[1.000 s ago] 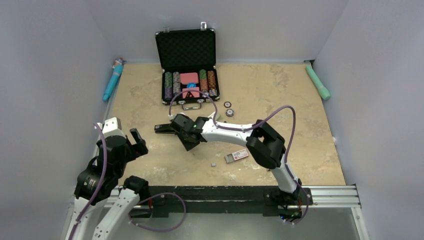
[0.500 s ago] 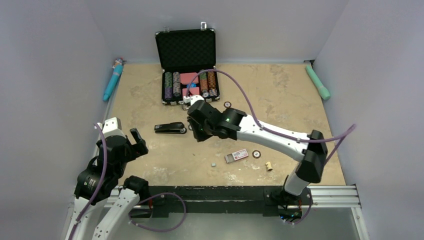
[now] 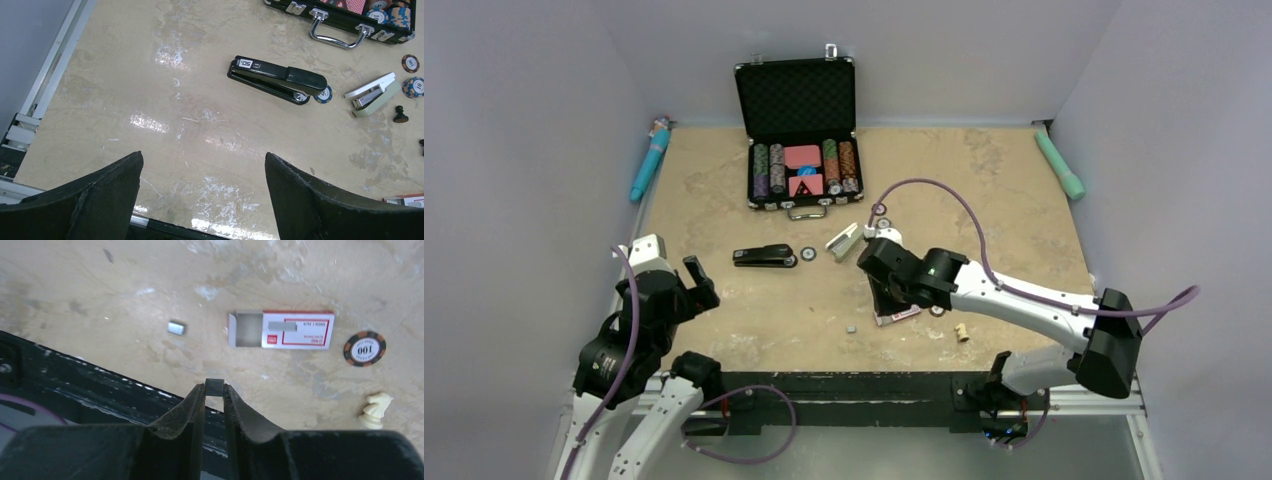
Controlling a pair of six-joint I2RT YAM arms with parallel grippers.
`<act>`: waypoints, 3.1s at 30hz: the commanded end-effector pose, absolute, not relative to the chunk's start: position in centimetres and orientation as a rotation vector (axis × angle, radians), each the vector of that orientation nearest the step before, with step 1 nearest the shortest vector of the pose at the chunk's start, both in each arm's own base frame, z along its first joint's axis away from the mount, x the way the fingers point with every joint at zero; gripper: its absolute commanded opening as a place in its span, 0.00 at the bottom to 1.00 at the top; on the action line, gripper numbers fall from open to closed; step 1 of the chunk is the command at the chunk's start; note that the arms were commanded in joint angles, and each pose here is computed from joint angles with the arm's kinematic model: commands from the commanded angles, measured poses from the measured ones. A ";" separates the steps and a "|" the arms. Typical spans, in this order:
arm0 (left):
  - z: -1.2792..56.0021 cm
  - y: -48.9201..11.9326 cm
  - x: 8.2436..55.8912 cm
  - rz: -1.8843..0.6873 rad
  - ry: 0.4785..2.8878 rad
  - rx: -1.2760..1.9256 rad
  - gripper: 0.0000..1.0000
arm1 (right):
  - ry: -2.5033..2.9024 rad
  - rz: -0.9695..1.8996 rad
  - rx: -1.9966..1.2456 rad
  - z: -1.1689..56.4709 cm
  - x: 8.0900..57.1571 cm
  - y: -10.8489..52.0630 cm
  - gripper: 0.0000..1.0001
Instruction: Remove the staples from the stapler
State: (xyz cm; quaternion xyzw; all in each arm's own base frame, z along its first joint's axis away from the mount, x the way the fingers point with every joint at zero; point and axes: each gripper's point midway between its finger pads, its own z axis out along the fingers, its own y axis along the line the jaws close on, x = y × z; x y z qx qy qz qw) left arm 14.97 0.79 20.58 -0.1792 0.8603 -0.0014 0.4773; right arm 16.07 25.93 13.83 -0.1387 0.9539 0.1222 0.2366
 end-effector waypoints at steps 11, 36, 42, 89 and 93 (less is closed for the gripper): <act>21.3 1.3 15.2 0.012 2.067 -0.489 0.95 | 2.672 0.296 -0.160 8.6 18.3 24.7 0.22; 21.4 1.2 15.2 0.006 2.063 -0.485 0.94 | 2.799 0.304 -0.138 3.7 17.7 24.7 0.23; 21.4 1.2 15.2 0.005 2.063 -0.486 0.94 | 2.779 0.265 -0.070 4.0 18.4 23.9 0.23; 21.4 1.6 15.0 0.019 2.056 -0.505 0.93 | 2.735 0.323 -0.533 8.2 15.6 31.4 0.42; 21.4 1.6 15.0 0.020 2.055 -0.506 0.93 | 2.785 0.282 -0.519 6.8 15.4 31.5 0.42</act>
